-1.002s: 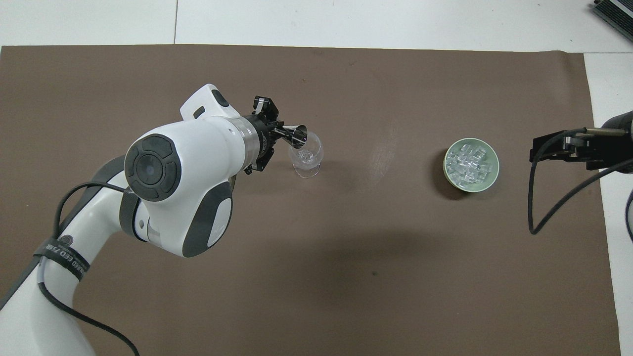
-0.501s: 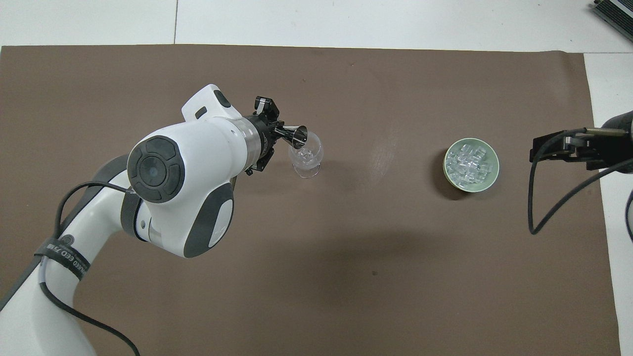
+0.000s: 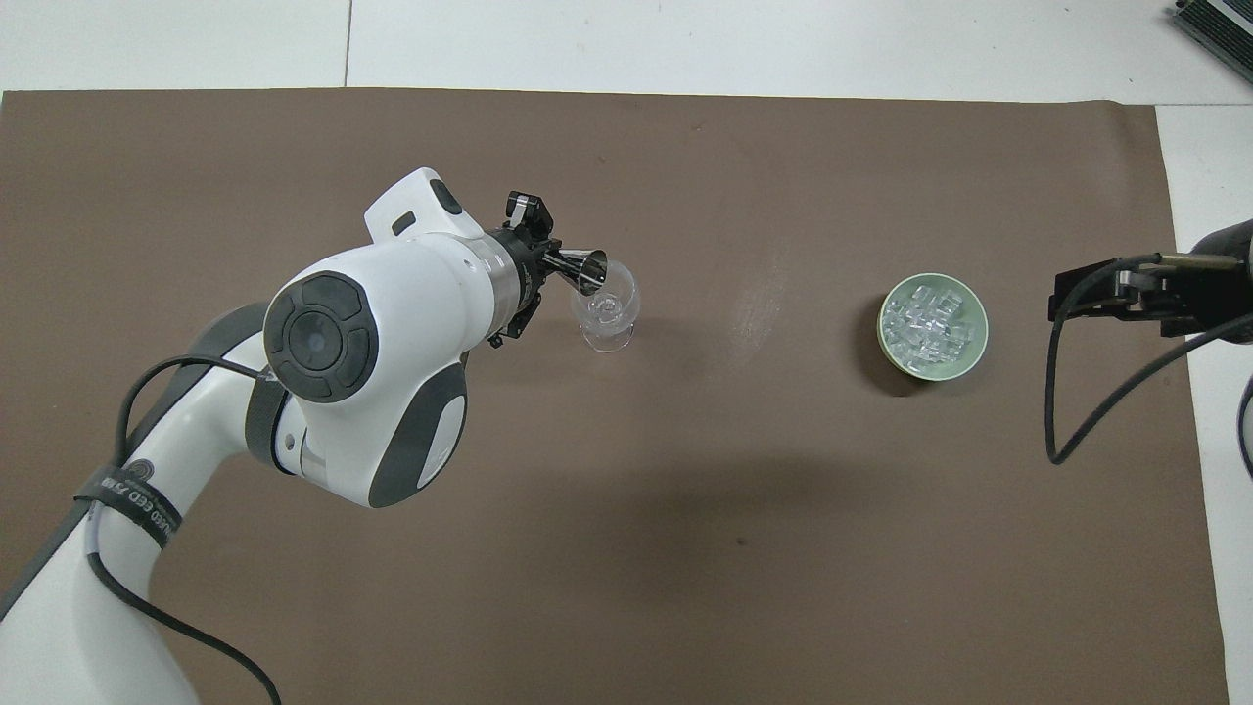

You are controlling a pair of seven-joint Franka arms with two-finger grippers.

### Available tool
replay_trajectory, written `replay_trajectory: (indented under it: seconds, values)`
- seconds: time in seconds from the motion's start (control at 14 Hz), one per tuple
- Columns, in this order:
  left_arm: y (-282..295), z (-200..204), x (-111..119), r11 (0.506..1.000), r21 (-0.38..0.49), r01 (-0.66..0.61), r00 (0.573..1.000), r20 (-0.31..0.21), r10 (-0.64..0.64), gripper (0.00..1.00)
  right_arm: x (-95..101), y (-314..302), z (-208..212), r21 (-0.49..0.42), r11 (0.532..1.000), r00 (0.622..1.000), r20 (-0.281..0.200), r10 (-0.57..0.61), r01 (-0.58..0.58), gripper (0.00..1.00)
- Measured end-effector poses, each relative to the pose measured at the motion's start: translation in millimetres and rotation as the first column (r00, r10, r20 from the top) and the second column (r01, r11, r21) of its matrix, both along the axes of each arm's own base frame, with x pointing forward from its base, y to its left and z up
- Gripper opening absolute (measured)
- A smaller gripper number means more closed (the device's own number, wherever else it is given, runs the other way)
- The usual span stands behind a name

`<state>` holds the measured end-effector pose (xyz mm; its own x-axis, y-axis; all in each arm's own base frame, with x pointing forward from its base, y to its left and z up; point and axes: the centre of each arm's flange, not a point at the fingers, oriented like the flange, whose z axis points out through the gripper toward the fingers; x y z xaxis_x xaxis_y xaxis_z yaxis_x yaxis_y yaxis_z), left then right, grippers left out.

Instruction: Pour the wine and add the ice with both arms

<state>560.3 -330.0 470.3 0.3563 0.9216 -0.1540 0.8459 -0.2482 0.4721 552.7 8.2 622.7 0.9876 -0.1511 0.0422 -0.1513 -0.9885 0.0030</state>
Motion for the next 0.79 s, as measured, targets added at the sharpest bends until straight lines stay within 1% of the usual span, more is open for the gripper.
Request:
replay_trajectory:
  seconds: [0.5,0.79]
  values:
    - [-1.2,-3.3,-1.8,0.999,0.035,0.021,1.000,0.014,-0.022,0.23,0.0,0.0,0.0,0.000,1.000,1.000,0.000,0.000,0.000,1.00]
    - [-9.3,-3.0,-6.5,0.998,0.051,0.045,0.999,0.025,-0.047,0.23,0.0,0.0,0.0,0.000,1.000,1.000,0.000,0.000,0.000,1.00]
